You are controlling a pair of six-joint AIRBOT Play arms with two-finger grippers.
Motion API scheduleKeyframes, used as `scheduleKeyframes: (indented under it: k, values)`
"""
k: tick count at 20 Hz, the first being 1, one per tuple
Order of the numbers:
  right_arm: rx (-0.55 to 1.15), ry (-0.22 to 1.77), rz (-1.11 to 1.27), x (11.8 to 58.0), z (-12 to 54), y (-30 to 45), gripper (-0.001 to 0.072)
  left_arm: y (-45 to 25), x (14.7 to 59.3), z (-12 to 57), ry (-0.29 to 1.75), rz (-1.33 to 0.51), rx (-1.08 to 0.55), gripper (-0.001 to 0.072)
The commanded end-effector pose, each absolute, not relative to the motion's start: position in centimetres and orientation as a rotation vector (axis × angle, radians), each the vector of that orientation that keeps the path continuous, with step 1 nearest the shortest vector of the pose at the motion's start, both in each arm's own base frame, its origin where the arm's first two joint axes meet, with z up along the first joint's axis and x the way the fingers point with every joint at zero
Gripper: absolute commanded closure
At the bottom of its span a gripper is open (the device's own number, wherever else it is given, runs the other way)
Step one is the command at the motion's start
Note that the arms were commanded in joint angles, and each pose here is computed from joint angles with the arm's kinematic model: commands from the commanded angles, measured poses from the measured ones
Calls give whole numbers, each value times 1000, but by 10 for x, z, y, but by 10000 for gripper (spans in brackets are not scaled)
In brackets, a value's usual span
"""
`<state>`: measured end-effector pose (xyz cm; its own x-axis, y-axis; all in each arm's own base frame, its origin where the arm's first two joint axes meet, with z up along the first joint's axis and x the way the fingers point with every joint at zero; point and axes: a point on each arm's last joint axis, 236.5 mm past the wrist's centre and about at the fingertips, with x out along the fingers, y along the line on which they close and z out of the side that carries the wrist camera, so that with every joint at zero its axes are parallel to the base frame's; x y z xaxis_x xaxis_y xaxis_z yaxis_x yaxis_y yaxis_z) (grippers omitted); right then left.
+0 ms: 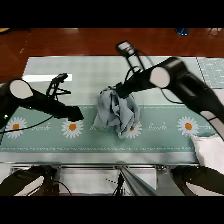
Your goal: Fold the shirts.
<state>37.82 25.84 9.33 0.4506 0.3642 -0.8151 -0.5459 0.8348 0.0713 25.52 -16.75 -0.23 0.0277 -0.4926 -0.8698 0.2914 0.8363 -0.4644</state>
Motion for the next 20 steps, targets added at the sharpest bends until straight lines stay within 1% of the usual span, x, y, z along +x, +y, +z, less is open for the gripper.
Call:
scheduleKeyframes:
  k: [1, 3, 4, 7, 9, 11, 13, 15, 16, 17, 18, 20]
  values:
    - [-174, 919, 412, 395, 130, 181, 157, -180, 258, -37, 1403, -618, -263, -1]
    - [-126, 977, 283, 399, 131, 112, 157, -178, 264, -57, 1426, -583, -278, -1]
    - [-96, 1017, 235, 397, 127, 83, 158, -182, 266, -64, 1436, -595, -291, -1]
    - [72, 1095, 173, 389, 111, 22, 158, -208, 268, -76, 1434, -712, -355, 0]
    - [195, 1109, 168, 384, 103, 1, 158, -223, 269, -80, 1433, -762, -418, 0]
    - [284, 1117, 158, 378, 94, -15, 159, -228, 269, -88, 1458, -754, -462, 0]
    - [331, 1143, 139, 370, 81, -26, 164, -226, 268, -94, 1475, -745, -468, 0]
    - [339, 1175, 136, 362, 68, -30, 164, -224, 271, -95, 1466, -734, -473, 4]
    - [345, 1185, 135, 360, 64, -29, 165, -223, 273, -95, 1463, -727, -475, 151]
    - [354, 1192, 138, 359, 60, -27, 165, -224, 274, -95, 1458, -725, -476, 365]
    - [370, 1197, 144, 358, 56, -25, 165, -226, 275, -95, 1454, -723, -475, 396]
    - [388, 1218, 150, 353, 47, -21, 165, -231, 272, -95, 1457, -735, -466, 402]
